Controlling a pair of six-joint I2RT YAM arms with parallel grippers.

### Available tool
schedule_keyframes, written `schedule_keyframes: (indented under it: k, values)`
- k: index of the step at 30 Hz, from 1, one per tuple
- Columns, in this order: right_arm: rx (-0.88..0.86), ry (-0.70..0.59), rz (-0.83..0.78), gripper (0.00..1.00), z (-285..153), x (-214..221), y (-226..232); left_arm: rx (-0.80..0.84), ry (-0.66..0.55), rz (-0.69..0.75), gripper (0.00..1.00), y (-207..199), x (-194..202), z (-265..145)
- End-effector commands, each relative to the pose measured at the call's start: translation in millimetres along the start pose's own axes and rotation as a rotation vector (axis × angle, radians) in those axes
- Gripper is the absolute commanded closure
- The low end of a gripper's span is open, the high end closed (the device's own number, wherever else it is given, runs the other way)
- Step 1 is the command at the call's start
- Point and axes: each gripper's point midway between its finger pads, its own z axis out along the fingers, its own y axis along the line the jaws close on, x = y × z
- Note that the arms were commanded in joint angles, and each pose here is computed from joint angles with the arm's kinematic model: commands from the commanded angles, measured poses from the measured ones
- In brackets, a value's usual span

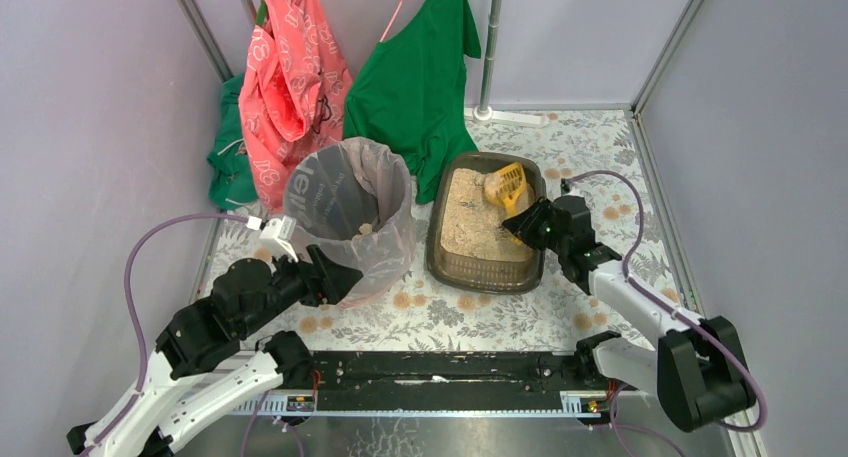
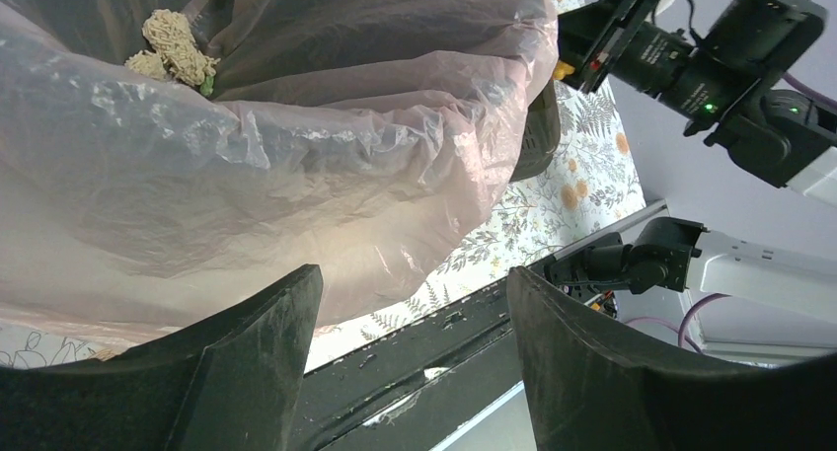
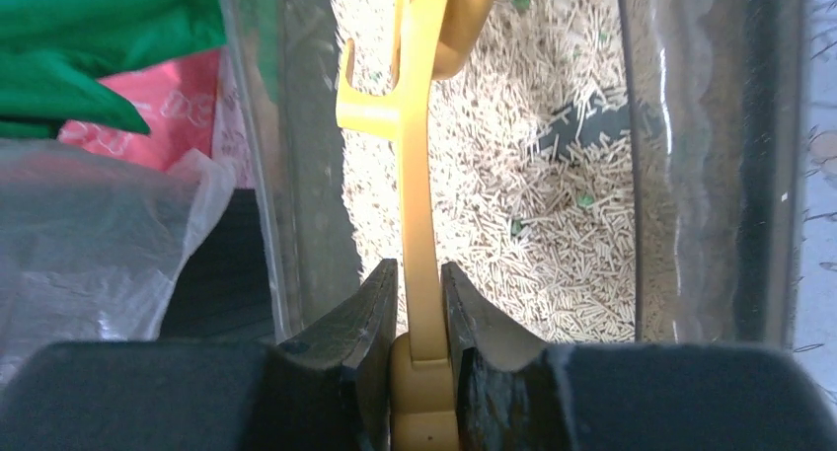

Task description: Clean the litter box

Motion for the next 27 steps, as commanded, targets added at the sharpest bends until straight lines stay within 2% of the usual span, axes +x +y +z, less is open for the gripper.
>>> schedule_keyframes:
  k: [1,6,8,13,18,23,27]
  values:
    - [0.069,-0.110,0.000,1.00,-5,-23,-8,0.050,-0.014,-0.008,0.23,-12,-4,5]
    - [0.065,0.037,0.035,1.00,17,2,-10,0.061,-0.011,-0.004,0.24,-16,-6,5]
    - [0.039,0.046,0.052,1.00,16,8,-10,0.065,-0.017,-0.008,0.24,-16,-7,2]
    - [0.059,0.065,0.046,1.00,1,16,-16,0.065,-0.023,-0.026,0.24,-12,-3,2]
    - [-0.013,0.102,0.095,1.00,-25,14,15,0.056,-0.013,-0.033,0.24,-10,1,8]
    - [0.082,0.128,0.130,1.00,-37,8,15,0.053,-0.009,-0.034,0.23,-12,0,13]
    - [0.166,0.223,0.153,1.00,-32,19,8,0.081,-0.018,-0.040,0.22,-17,-1,16]
